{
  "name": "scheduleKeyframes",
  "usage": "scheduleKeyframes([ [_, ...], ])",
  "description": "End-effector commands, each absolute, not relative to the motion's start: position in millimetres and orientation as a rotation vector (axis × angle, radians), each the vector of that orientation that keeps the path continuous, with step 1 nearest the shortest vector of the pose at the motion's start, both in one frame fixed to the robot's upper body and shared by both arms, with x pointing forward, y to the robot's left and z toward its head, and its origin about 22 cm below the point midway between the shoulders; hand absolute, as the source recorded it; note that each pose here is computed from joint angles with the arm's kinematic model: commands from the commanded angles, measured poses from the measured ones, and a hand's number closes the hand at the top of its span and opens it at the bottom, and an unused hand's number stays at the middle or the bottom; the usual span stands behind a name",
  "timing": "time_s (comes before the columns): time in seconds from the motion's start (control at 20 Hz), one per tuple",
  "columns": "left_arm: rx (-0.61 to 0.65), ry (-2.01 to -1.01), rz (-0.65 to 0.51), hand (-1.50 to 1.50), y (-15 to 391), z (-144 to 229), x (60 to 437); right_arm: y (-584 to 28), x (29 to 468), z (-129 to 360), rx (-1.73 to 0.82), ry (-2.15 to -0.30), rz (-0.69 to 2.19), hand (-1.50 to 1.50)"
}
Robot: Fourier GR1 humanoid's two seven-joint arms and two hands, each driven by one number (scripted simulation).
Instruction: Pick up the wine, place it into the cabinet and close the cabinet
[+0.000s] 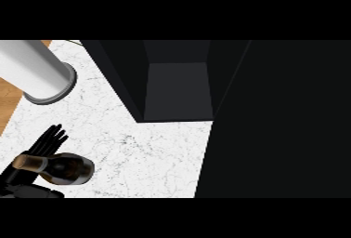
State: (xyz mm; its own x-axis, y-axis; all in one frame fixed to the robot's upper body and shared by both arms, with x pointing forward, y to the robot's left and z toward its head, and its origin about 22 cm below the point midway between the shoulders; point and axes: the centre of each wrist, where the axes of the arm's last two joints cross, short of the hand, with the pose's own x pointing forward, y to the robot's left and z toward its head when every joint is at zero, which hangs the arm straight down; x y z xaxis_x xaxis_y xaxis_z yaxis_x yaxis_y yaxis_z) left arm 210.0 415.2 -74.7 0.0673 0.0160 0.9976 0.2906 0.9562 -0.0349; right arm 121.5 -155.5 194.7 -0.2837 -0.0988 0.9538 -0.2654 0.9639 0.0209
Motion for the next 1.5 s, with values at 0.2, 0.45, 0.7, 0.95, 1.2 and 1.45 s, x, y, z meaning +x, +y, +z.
scheduleKeyframes([
  [0.2,-0.45,-1.499,-0.201,-1.5,422.1,-91.9,209.4,-171.7,93.8,214.7,0.264,-1.933,0.172,-1.5],
  [0.45,-0.473,-1.485,-0.207,-1.5,406.1,-104.5,209.4,-174.3,90.8,216.4,0.254,-1.945,0.153,-1.5],
  [0.7,-0.487,-1.512,-0.191,-1.5,395.9,-112.7,212.6,-172.6,93.8,215.6,0.246,-1.931,0.165,-1.5],
  [0.95,-0.501,-1.539,-0.13,1.5,382.7,-117.9,220.0,-169.3,93.0,212.1,0.255,-1.932,0.143,-1.5],
  [1.2,-0.497,-1.572,-0.149,1.5,392.8,-113.9,220.3,-168.9,90.1,207.8,0.264,-1.921,0.175,-1.5],
  [1.45,-0.473,-1.632,-0.171,1.5,394.4,-110.4,220.1,-175.8,89.2,213.5,0.248,-1.924,0.159,-1.5],
])
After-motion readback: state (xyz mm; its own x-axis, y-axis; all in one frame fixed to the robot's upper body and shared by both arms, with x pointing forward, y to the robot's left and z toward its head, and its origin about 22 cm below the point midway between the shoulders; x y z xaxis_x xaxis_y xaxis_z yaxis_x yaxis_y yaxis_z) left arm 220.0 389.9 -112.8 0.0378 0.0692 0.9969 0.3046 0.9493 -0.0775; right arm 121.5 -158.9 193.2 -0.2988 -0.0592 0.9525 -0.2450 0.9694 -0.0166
